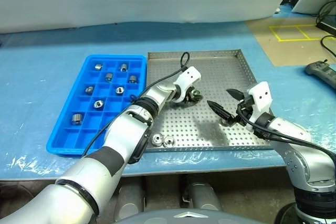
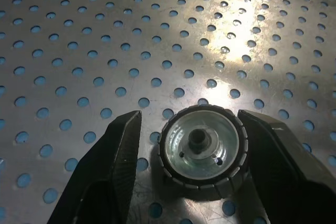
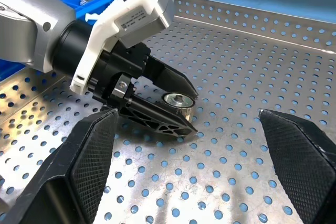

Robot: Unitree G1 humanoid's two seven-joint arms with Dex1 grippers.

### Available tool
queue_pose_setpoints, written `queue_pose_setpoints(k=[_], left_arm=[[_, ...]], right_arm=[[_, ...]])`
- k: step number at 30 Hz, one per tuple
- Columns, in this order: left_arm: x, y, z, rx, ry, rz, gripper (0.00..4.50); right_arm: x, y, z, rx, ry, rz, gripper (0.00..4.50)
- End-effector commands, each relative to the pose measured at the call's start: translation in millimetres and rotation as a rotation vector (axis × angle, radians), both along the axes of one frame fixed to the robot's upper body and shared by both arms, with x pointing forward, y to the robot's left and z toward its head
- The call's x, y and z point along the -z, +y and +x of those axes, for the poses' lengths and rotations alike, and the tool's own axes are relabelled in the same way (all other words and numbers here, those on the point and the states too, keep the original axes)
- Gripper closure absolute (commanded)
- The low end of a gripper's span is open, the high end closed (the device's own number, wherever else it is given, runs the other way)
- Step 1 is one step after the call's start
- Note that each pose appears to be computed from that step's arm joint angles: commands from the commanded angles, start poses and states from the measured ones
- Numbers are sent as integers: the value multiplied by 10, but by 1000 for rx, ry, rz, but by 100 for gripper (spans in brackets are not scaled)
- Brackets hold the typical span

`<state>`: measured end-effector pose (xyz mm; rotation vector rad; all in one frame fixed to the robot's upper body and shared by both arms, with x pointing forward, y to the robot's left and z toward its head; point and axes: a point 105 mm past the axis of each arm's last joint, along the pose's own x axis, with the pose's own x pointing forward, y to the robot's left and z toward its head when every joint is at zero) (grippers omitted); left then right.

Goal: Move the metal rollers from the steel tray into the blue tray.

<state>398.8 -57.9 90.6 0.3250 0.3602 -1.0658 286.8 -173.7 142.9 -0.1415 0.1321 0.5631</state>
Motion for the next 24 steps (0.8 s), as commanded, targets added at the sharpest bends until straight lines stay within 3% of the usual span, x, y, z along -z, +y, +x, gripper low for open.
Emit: queue_pose_setpoints(k=[1,3,8,17,24], left_arm=[[7,-22,-31,26,12,3,142],[12,-28,-45,38,18,0,160],[21,-2,-36,34,18,9,265],[-80,30,-50,100,23,-33,265],[-686,328,37,209,-37,-260,265]], right_arm=[[-126,56,-40,-20,-59,6,0],[-121,60,-36,-21,-59,6,0],[-125,73,-20,-26,-61,10,0],[-166,137,1,-61,-69,17,0],[-486,326,-12,-204,-118,54,0]])
